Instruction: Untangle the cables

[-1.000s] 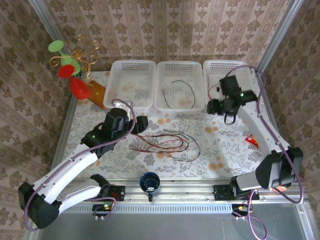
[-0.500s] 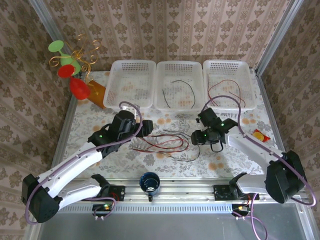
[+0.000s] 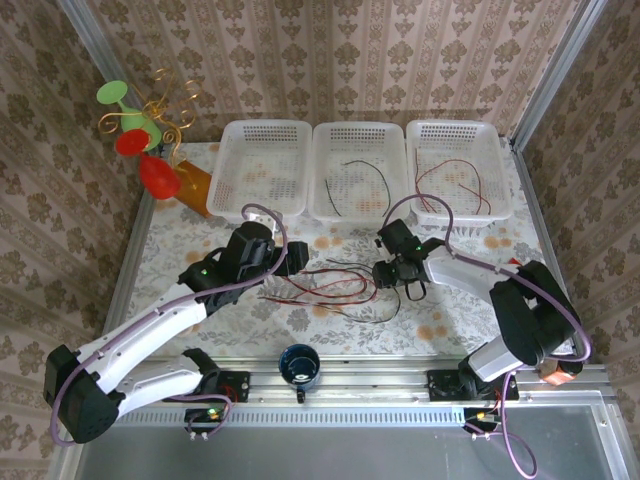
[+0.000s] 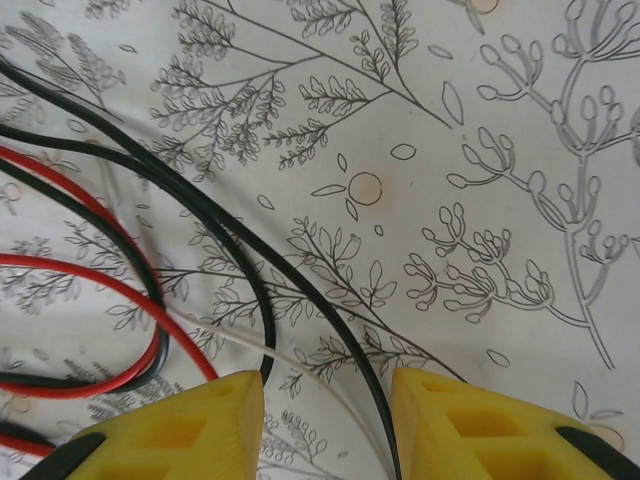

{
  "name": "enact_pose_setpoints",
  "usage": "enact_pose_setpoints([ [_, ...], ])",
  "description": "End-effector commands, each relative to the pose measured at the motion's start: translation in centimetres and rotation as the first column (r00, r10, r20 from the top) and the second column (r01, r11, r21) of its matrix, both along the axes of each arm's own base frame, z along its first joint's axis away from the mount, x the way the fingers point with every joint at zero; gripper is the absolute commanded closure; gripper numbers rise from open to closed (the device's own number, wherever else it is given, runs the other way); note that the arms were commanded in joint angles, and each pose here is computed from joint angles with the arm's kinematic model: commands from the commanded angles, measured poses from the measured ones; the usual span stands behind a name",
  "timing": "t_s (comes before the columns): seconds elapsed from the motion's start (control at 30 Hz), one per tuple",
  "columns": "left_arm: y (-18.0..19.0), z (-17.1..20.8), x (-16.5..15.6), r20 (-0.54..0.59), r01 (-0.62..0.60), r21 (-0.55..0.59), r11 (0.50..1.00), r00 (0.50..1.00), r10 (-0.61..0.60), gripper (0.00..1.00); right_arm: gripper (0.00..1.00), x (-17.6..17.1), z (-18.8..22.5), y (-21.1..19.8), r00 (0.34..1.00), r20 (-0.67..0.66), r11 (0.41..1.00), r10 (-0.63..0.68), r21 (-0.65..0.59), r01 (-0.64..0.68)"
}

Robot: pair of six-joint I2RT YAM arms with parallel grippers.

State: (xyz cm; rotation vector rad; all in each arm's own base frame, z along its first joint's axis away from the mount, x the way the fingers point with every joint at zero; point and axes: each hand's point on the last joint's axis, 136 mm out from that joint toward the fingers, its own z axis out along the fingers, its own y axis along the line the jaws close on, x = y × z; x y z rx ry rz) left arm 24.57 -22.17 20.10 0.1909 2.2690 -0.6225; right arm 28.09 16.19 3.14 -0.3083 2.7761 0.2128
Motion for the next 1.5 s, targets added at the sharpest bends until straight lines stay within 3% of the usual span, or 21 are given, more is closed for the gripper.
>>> enact_pose_setpoints([
  [0.0,-0.3,1.3,0.0,0.021,0.017,-0.007,1.000,1.000,-0.016,0.23,0.61,1.0,-0.3,0.1,1.000,0.026,0.999,0.013,-0.035,-0.012],
  [0.27,-0.4,1.4,0.1,0.020,0.013,-0.014,1.000,1.000,-0.013,0.23,0.63,1.5,0.1,-0.3,0.999,0.040,0.998,0.003,-0.068,-0.001],
  [0.37,-0.5,1.4,0.1,0.022,0.012,-0.017,1.000,1.000,-0.012,0.23,0.68,1.6,0.0,-0.3,0.999,0.046,0.998,0.013,-0.068,-0.010],
  [0.7,-0.6,1.6,0.2,0.022,0.017,-0.017,1.000,1.000,-0.016,0.23,0.73,1.5,-1.9,-0.3,1.000,-0.014,0.995,0.000,-0.098,-0.001],
  [0.83,-0.6,1.6,0.2,0.024,0.014,-0.017,1.000,1.000,-0.013,0.23,0.82,1.2,-2.0,0.3,0.999,-0.022,0.996,0.024,-0.085,-0.026],
  [0.97,-0.5,1.8,0.3,0.025,0.012,-0.017,1.000,1.000,-0.012,0.23,0.99,1.0,-1.7,0.8,0.999,-0.027,0.996,0.041,-0.084,-0.043],
  [1.47,-1.5,2.6,0.5,0.025,0.037,-0.045,0.998,0.999,-0.036,0.24,1.00,0.2,9.2,-0.5,0.962,0.255,0.995,0.096,-0.038,-0.089],
])
